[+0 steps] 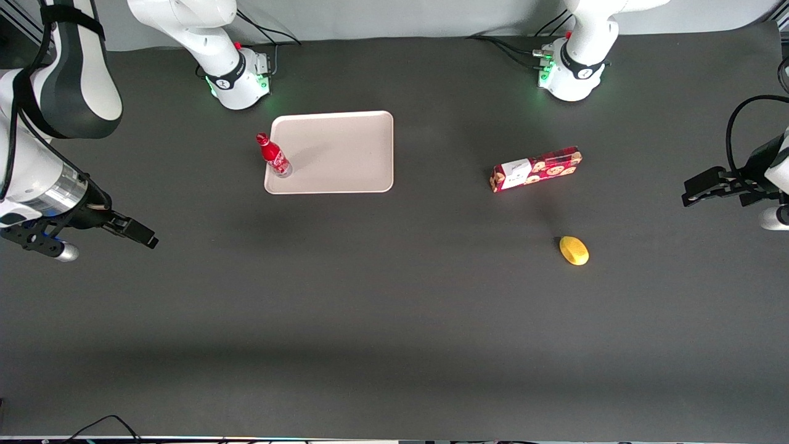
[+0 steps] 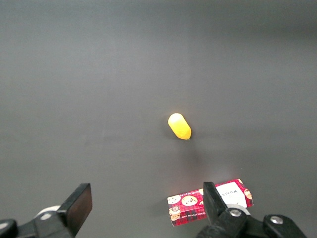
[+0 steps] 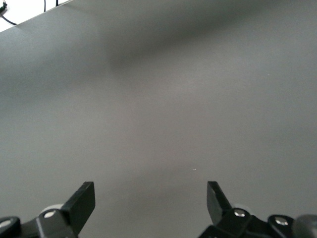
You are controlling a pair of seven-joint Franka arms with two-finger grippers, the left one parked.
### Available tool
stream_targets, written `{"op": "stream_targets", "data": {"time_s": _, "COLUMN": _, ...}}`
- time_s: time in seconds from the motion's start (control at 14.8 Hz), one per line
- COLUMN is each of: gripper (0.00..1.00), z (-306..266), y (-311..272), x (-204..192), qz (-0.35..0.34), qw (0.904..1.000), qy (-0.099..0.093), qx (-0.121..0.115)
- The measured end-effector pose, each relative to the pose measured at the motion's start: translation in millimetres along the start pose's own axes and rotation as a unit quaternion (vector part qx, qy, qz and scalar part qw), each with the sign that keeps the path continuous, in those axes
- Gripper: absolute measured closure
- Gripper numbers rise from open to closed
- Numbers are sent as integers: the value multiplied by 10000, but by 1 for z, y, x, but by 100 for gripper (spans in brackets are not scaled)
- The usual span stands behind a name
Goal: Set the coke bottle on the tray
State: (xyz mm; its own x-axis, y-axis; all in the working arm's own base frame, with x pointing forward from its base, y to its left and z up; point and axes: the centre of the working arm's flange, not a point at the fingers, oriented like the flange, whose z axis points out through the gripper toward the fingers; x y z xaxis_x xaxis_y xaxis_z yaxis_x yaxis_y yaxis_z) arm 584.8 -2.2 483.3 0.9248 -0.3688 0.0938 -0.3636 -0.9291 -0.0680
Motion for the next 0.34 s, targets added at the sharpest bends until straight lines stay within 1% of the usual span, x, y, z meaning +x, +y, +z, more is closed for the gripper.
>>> {"op": "stream_targets", "data": {"time_s": 0.34, "gripper": 0, "z": -4, "y": 4, "x": 4, "qz": 47, "qw": 10000, "qy": 11, "qx": -3}}
